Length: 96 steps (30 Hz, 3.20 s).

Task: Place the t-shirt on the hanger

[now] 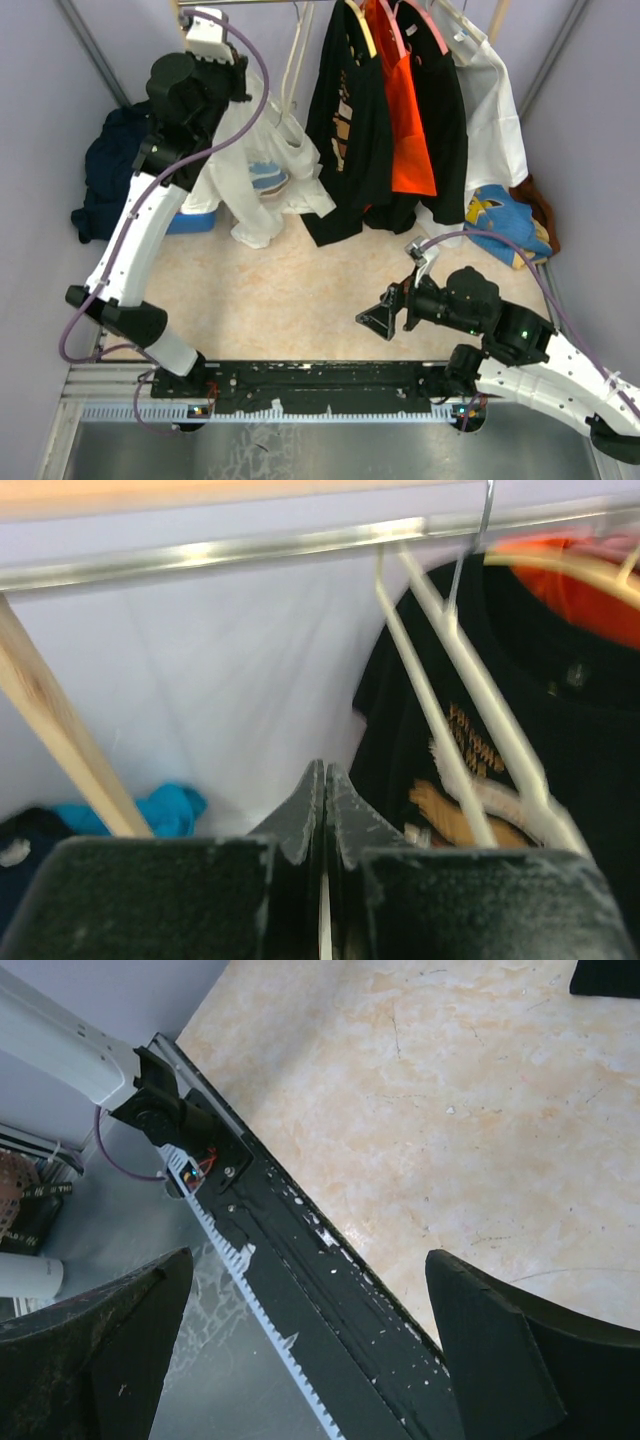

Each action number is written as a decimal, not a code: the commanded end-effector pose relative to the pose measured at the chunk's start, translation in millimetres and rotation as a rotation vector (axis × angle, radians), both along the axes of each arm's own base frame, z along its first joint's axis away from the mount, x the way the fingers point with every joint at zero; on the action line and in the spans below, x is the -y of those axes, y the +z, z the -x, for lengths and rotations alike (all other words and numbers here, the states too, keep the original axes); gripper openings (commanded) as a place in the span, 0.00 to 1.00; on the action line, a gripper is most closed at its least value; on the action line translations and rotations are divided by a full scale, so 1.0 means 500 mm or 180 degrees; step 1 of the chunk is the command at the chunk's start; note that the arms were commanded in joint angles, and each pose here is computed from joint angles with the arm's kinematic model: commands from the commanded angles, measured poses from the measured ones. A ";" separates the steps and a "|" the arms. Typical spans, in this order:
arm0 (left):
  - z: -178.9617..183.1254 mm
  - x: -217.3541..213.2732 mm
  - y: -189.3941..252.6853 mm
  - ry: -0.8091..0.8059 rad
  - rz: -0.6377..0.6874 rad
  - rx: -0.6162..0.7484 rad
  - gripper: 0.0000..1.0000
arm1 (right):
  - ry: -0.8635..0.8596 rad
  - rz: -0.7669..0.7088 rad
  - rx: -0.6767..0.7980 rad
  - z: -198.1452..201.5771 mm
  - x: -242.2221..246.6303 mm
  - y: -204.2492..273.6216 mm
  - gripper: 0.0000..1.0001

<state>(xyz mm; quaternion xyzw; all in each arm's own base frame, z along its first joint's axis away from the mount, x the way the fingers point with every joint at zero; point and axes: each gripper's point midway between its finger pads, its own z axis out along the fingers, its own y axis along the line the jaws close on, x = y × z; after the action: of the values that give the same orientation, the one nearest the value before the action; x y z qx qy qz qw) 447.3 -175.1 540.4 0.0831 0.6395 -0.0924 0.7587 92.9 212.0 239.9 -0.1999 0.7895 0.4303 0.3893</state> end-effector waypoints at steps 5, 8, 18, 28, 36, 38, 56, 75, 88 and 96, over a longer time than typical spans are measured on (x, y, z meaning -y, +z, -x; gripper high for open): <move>0.078 -0.040 -0.099 0.0012 0.0148 -0.0089 0.00 | -0.0096 -0.0162 0.0032 -0.034 -0.043 0.014 0.99; 0.113 -0.043 -0.120 -0.0082 0.0181 -0.0179 0.00 | -0.0237 -0.0173 0.0053 -0.069 -0.073 0.031 0.99; 0.207 -0.062 -0.156 -0.0277 0.0276 -0.0296 0.00 | -0.0956 -0.1023 -0.0350 -0.264 -0.115 0.158 0.94; 0.249 -0.052 -0.195 -0.0503 0.0244 -0.0436 0.00 | -0.1025 -0.2113 -0.0729 -0.405 -0.192 0.308 0.77; 0.276 -0.042 -0.230 -0.0668 0.0291 -0.0533 0.00 | -0.0934 -0.2320 -0.1009 -0.458 -0.254 0.315 0.72; 0.280 -0.039 -0.235 -0.0701 0.0310 -0.0555 0.00 | -0.0950 -0.2355 -0.1047 -0.469 -0.262 0.312 0.71; 0.294 -0.030 -0.251 -0.0816 0.0342 -0.0583 0.00 | -0.1064 -0.2372 -0.1245 -0.527 -0.343 0.246 0.60; 0.304 -0.031 -0.244 -0.0843 0.0332 -0.0548 0.00 | -0.1233 -0.2344 -0.1337 -0.560 -0.366 0.174 0.59; 0.311 -0.028 -0.238 -0.0888 0.0335 -0.0537 0.00 | -0.1180 -0.2434 -0.1382 -0.571 -0.390 0.161 0.59; 0.313 -0.028 -0.246 -0.0893 0.0320 -0.0572 0.00 | -0.1096 -0.2618 -0.1320 -0.571 -0.390 0.190 0.49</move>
<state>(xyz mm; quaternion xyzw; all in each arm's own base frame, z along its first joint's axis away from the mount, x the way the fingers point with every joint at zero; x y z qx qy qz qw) 300.3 -160.3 393.7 0.1223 0.7099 -0.2202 0.6577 377.6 406.5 297.2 0.2030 0.6817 0.6276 0.3164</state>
